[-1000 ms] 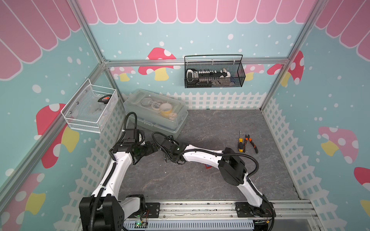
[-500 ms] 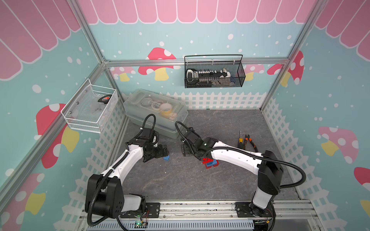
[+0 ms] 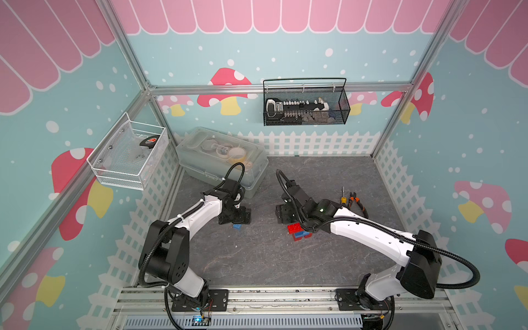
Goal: Assemble a giraffe with lego
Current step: Move the lego brick at the center of the board.
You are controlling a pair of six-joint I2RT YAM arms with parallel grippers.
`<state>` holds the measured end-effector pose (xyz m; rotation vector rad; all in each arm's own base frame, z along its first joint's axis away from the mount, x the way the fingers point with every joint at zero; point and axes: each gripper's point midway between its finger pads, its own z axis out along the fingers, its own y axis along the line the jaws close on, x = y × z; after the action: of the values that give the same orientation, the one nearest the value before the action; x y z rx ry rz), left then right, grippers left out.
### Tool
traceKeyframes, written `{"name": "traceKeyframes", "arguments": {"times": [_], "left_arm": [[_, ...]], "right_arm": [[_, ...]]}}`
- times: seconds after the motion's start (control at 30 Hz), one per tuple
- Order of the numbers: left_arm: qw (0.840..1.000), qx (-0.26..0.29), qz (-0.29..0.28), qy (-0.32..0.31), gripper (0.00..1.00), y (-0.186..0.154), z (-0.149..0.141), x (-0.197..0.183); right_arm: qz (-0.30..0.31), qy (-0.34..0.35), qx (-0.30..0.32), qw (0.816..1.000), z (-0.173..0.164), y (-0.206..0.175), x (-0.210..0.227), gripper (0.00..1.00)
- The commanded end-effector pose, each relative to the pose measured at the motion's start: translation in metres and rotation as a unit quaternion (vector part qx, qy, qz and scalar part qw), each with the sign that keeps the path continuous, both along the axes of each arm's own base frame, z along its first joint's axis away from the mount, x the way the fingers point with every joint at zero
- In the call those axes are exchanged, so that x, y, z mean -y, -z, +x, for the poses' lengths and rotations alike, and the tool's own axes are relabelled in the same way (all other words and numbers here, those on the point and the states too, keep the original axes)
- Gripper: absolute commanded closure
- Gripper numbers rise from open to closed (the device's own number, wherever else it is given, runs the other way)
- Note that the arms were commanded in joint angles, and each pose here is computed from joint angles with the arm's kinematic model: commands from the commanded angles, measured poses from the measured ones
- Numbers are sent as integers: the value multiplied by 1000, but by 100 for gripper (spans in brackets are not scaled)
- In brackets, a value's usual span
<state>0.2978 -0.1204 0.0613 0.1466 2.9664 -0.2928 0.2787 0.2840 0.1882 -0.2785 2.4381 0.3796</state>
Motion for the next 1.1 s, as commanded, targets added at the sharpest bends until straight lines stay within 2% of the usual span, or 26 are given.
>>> {"name": "traceKeyframes", "arguments": {"times": [0.0,0.33,0.53,0.8,1.07], "left_arm": [[1000,-11,19,15,8,6,2,-3],[999,-17,24,13,9,21,9,-1],[999,-16,40,11,16,28,17,-4],[999,-16,48,5,37,30,18,-6],[997,-21,67,11,54,34,12,-3]], "right_arm": [[15,5,10,1000,0,-7,9,19],[22,0,8,1000,-3,-5,15,19],[26,-4,9,1000,-5,-7,17,19],[32,-2,9,999,-9,-6,21,19],[34,-4,11,999,-10,-8,22,19]]}}
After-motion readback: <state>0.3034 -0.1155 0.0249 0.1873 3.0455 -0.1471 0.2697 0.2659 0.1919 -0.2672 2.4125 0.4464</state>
